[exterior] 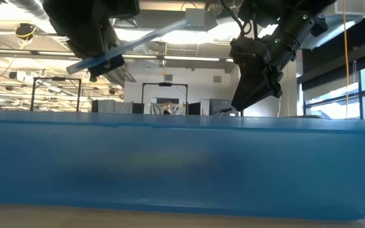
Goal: Pick & place school supplies into a supply box
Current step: Put the blue pen into the blue supply box
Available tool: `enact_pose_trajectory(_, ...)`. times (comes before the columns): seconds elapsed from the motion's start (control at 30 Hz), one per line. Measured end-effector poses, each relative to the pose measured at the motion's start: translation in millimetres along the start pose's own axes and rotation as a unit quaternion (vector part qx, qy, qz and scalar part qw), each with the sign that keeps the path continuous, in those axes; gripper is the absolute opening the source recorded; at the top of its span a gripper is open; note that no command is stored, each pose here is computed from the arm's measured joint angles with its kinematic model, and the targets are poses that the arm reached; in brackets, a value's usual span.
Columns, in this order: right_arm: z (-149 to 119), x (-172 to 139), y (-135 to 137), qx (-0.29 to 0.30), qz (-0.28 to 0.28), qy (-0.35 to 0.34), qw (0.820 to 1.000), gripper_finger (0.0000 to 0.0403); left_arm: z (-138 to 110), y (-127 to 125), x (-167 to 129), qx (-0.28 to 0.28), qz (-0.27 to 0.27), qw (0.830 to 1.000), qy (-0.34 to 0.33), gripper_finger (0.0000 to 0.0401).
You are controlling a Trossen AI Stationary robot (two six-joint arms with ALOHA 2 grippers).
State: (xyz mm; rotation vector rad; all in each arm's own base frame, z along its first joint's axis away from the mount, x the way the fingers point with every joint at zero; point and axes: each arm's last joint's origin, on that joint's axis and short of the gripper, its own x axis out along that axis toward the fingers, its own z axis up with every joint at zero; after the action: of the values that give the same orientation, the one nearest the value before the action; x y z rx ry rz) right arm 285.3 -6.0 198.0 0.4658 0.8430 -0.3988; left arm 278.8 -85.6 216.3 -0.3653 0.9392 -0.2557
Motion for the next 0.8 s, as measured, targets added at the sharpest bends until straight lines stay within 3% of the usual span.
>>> enact_pose_trajectory(0.4, 0, 0, 0, 0.0, 0.0, 0.001, 1.0, 0.0113, 26, -22, 54, 0.032, 0.037, 0.997, 0.066, 0.0024)
enact_pose_trajectory(0.8, -1, 0, 0, -0.001, -0.001, 0.004, 1.0, 0.0113, 13, -18, 89, 0.03, 0.061, 0.989, 0.134, 0.0024)
